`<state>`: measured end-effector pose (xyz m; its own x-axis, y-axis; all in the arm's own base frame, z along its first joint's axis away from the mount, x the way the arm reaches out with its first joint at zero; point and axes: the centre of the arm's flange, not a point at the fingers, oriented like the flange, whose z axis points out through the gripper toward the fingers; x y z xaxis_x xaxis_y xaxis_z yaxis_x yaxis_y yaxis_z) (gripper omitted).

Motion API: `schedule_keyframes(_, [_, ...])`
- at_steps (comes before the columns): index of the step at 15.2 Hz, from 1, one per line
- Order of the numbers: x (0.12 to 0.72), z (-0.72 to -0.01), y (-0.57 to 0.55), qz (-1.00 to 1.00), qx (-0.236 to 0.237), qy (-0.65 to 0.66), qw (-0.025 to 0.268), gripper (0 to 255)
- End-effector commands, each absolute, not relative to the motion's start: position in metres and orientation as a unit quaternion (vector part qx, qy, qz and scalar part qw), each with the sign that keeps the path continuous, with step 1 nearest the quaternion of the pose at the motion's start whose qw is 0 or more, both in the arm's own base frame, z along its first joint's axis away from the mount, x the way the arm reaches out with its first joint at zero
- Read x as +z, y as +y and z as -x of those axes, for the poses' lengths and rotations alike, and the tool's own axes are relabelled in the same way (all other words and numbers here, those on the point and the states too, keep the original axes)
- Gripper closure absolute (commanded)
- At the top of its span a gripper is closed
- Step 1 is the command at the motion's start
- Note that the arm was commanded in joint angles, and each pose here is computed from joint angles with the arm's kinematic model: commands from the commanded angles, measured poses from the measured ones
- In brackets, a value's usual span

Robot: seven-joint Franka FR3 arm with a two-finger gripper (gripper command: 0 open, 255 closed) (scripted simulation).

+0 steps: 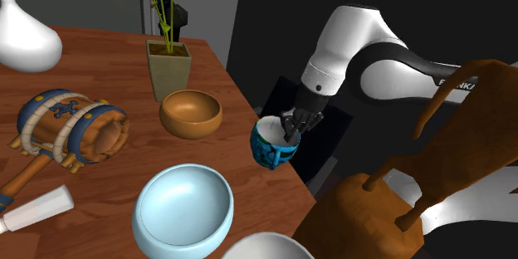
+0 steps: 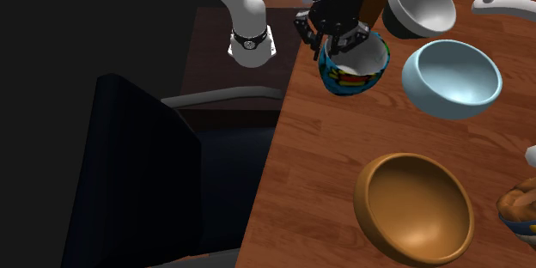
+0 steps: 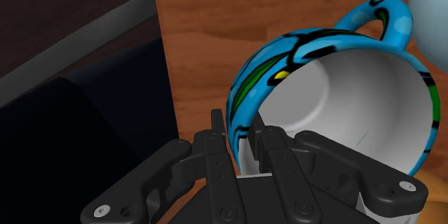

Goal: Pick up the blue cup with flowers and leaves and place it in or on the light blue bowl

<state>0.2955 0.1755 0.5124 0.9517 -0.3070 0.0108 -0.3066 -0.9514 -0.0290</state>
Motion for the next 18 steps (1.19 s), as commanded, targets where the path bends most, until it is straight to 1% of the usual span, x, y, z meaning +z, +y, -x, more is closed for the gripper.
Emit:
schedule_keyframes(1, [0.524, -0.296, 0.176, 0.988, -0.008, 0.155, 0.014, 255])
schedule_keyframes(18, [0.611, -0.296, 0.176, 0.988, -0.008, 0.155, 0.014, 255])
